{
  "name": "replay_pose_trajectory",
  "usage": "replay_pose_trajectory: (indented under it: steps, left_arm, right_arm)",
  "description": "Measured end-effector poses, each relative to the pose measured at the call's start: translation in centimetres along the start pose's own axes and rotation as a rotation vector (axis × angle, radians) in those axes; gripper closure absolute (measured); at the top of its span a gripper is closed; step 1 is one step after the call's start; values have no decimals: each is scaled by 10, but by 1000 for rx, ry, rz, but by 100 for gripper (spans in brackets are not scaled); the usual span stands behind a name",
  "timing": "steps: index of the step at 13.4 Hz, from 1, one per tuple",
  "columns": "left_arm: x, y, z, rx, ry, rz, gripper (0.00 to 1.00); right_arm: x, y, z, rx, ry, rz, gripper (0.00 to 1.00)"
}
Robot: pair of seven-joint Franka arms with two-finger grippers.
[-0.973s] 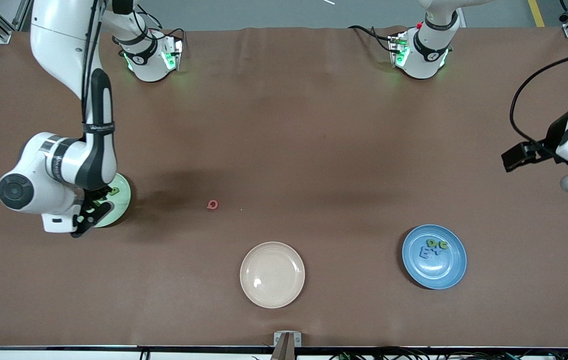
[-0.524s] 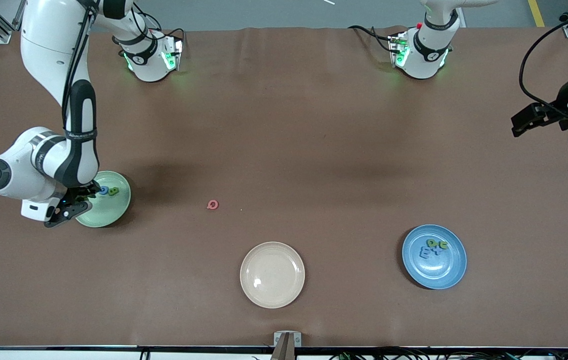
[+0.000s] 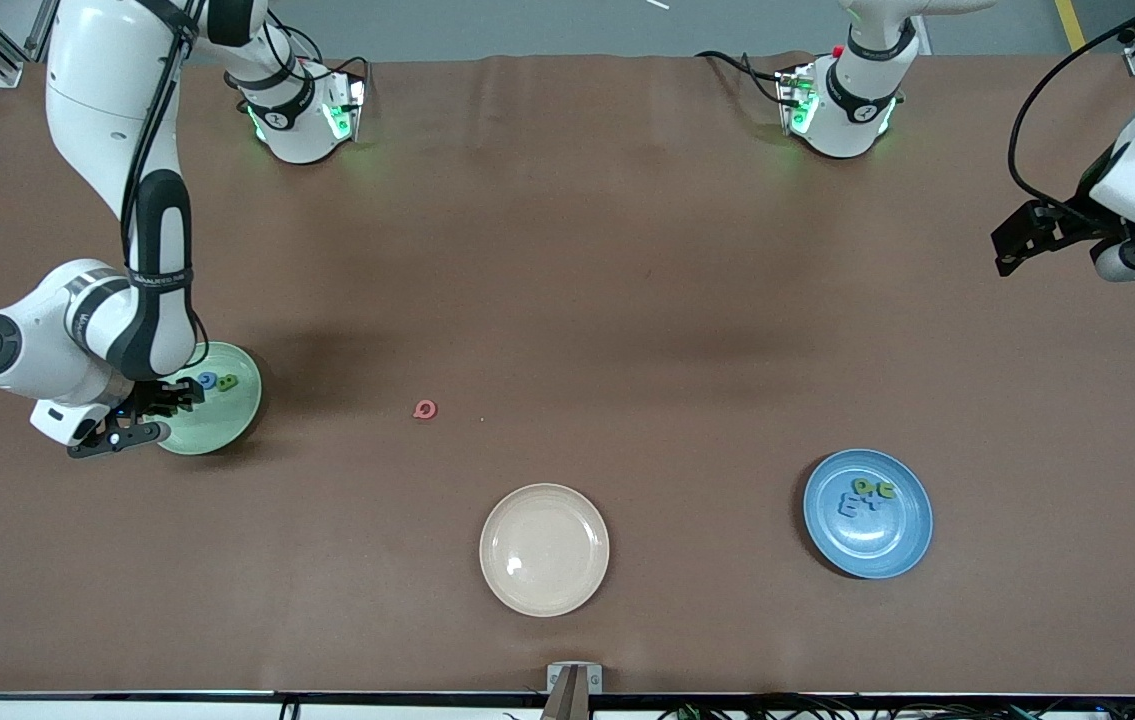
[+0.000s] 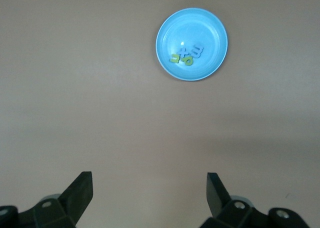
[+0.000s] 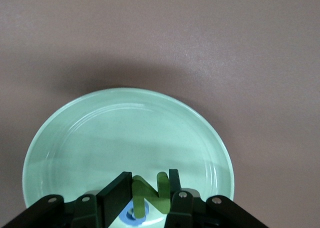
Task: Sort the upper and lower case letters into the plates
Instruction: 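Lower the Z onto the green plate and open the right gripper, then reach the right gripper to the pink Q and grasp it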
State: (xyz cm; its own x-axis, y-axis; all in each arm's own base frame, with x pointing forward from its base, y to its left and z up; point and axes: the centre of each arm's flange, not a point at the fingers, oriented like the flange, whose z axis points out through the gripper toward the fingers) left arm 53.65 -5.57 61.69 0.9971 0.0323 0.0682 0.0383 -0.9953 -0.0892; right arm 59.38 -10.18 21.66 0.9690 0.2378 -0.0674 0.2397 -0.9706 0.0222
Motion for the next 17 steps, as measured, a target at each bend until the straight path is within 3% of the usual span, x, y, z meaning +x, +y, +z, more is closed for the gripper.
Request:
replay_pose_trajectory:
  steps: [5,6,9,12,17]
  left_arm:
    - [2,-4,-1,-2,17,-8,0]
    - [3,-5,-4,-3,25,-10,0]
    - [4,-2,-11,-6,41,-6,0]
    - [3,-1,-11,-6,40,-2,0]
    - [2,-1,-9,-4,27,12,0]
  right_arm:
    - [2,2,22,1,19,22,63]
    - [4,0,22,2,22,20,57]
    - [13,-9,11,6,37,6,23]
    - [27,-35,-24,3,54,20,14]
    - [50,-173,-54,36,-15,270,9]
